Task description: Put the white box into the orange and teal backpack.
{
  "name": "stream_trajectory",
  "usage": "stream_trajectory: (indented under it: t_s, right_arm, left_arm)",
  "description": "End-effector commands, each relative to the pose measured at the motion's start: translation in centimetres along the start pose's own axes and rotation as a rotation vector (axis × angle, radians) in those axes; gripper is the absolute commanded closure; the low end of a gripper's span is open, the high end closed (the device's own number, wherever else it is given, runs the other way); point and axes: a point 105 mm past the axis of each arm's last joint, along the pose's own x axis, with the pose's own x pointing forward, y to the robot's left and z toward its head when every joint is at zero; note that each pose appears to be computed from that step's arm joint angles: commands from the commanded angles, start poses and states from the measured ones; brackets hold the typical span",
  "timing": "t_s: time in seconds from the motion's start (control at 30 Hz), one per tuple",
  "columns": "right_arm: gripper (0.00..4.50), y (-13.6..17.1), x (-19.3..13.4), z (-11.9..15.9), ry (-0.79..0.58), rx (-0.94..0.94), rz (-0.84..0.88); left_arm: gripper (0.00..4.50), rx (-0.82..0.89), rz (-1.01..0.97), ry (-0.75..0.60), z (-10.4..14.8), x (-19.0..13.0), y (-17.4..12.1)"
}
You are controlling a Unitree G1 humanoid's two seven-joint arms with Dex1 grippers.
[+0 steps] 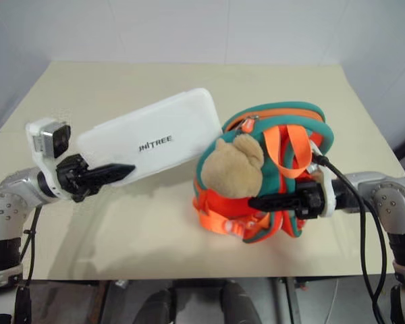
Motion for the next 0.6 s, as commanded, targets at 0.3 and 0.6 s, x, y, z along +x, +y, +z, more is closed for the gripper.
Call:
stream_trajectory:
  t_s: [0.3, 0.6]
  right_arm:
    - [4.41, 0.9, 0.2, 0.4, -0.022, -0.043, 0.018]
    - [4.41, 0.5, 0.4, 0.1, -0.034, -0.037, 0.013]
  left_arm:
    - [3.05, 0.302, 0.076, 0.105, 0.3, -0.5, 1.9]
    - [3.05, 0.228, 0.051, 0.034, 2.8, -1.9, 0.1]
